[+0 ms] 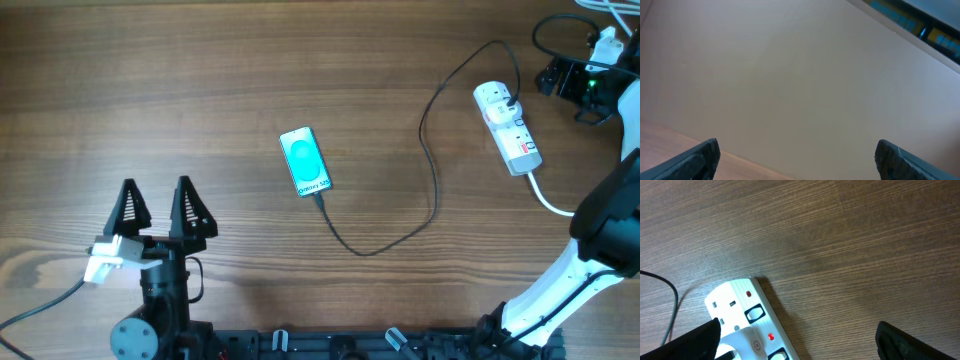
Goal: Plug charger to phone and switch on socket
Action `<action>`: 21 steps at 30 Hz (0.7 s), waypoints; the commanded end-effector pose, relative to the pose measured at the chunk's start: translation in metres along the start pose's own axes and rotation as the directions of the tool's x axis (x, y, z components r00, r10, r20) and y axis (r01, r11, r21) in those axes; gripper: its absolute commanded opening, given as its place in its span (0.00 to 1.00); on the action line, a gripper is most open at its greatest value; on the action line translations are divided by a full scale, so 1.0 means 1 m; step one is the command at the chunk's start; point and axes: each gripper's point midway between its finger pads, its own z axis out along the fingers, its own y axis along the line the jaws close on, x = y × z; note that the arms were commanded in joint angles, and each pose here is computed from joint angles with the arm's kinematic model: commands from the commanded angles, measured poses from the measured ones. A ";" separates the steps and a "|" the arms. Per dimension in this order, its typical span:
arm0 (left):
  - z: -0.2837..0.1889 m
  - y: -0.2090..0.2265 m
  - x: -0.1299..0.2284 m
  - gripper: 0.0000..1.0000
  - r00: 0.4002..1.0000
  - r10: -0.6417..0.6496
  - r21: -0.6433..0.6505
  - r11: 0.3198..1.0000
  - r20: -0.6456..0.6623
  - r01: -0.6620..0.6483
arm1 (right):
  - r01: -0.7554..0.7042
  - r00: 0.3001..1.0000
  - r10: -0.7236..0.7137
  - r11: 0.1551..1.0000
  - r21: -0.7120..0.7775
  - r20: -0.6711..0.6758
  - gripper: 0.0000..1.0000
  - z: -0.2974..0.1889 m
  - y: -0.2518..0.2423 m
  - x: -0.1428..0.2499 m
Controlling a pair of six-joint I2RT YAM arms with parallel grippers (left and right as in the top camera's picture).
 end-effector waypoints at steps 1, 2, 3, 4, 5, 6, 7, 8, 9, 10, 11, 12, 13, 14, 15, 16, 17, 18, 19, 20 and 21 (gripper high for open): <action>-0.001 0.010 0.025 1.00 0.999 0.012 -0.011 1.000 -0.046 -0.012 | 0.022 0.999 -0.021 1.000 -0.013 0.030 1.00 -0.011 0.006 -0.009; -0.002 0.013 0.030 1.00 0.998 0.013 -0.016 1.000 -0.058 -0.014 | 0.022 0.999 -0.022 1.000 -0.013 0.030 1.00 -0.011 0.006 -0.009; -0.002 0.016 0.038 1.00 0.997 0.016 -0.023 1.000 -0.074 -0.018 | 0.023 0.999 -0.022 1.000 -0.013 0.031 1.00 -0.011 0.006 -0.009; -0.003 0.018 0.042 1.00 0.997 0.017 -0.026 0.999 -0.082 -0.019 | 0.023 0.999 -0.022 1.000 -0.013 0.030 1.00 -0.011 0.006 -0.009; -0.003 0.020 0.047 1.00 0.995 0.019 -0.030 0.999 -0.093 -0.022 | 0.022 0.999 -0.022 1.000 -0.013 0.030 1.00 -0.011 0.006 -0.009; -0.004 0.022 0.057 1.00 0.992 0.022 -0.026 0.999 -0.121 -0.025 | 0.022 0.999 -0.022 1.000 -0.013 0.030 1.00 -0.011 0.006 -0.009; -0.006 0.026 0.070 1.00 0.987 0.026 -0.029 0.999 -0.158 -0.031 | 0.022 0.999 -0.022 1.000 -0.013 0.030 1.00 -0.011 0.006 -0.009; -0.009 0.031 0.083 1.00 0.977 0.031 -0.043 0.998 -0.209 -0.041 | 0.022 0.999 -0.022 1.000 -0.013 0.030 1.00 -0.011 0.006 -0.009; -0.013 0.038 0.097 1.00 0.963 0.036 -0.066 0.996 -0.268 -0.055 | 0.022 0.999 -0.022 1.000 -0.013 0.030 1.00 -0.011 0.006 -0.009; -0.020 0.049 0.117 1.00 0.935 0.040 -0.100 0.992 -0.353 -0.080 | 0.022 0.999 -0.022 1.000 -0.013 0.030 1.00 -0.011 0.006 -0.009; -0.026 0.055 0.128 1.00 0.916 0.040 -0.118 0.989 -0.399 -0.095 | 0.022 0.999 -0.022 1.000 -0.013 0.030 1.00 -0.011 0.006 -0.009; -0.028 0.057 0.132 1.00 0.905 0.063 -0.116 0.986 -0.421 -0.122 | 0.022 0.999 -0.022 1.000 -0.013 0.031 1.00 -0.011 0.006 -0.009; -0.028 0.057 0.132 1.00 0.898 0.113 -0.092 0.982 -0.426 -0.168 | 0.022 0.999 -0.022 1.000 -0.013 0.030 1.00 -0.011 0.006 -0.009; -0.028 0.057 0.132 1.00 0.895 0.130 -0.086 0.979 -0.427 -0.183 | 0.022 0.999 -0.021 1.000 -0.013 0.030 1.00 -0.011 0.006 -0.009; -0.028 0.057 0.132 1.00 0.895 0.129 -0.085 0.980 -0.426 -0.182 | 0.022 0.999 -0.021 1.000 -0.013 0.030 1.00 -0.011 0.006 -0.009; -0.027 0.057 0.132 1.00 0.896 0.129 -0.086 0.980 -0.424 -0.181 | 0.022 0.999 -0.022 1.000 -0.013 0.030 1.00 -0.011 0.006 -0.009; -0.027 0.057 0.132 1.00 0.896 0.129 -0.085 0.980 -0.424 -0.181 | 0.022 0.999 -0.022 1.000 -0.013 0.030 1.00 -0.011 0.006 -0.009; -0.027 0.057 0.132 1.00 0.896 0.129 -0.085 0.980 -0.424 -0.181 | 0.022 0.999 -0.022 1.000 -0.013 0.030 1.00 -0.011 0.006 -0.009; -0.028 0.057 0.132 1.00 0.896 0.129 -0.086 0.980 -0.425 -0.182 | 0.022 0.999 -0.022 1.000 -0.013 0.030 1.00 -0.011 0.006 -0.009; -0.028 0.057 0.132 1.00 0.896 0.129 -0.086 0.980 -0.426 -0.182 | 0.022 0.999 -0.021 1.000 -0.013 0.030 1.00 -0.011 0.006 -0.009; -0.028 0.057 0.132 1.00 0.896 0.129 -0.086 0.980 -0.426 -0.182 | 0.022 0.999 -0.021 1.000 -0.013 0.030 1.00 -0.011 0.006 -0.009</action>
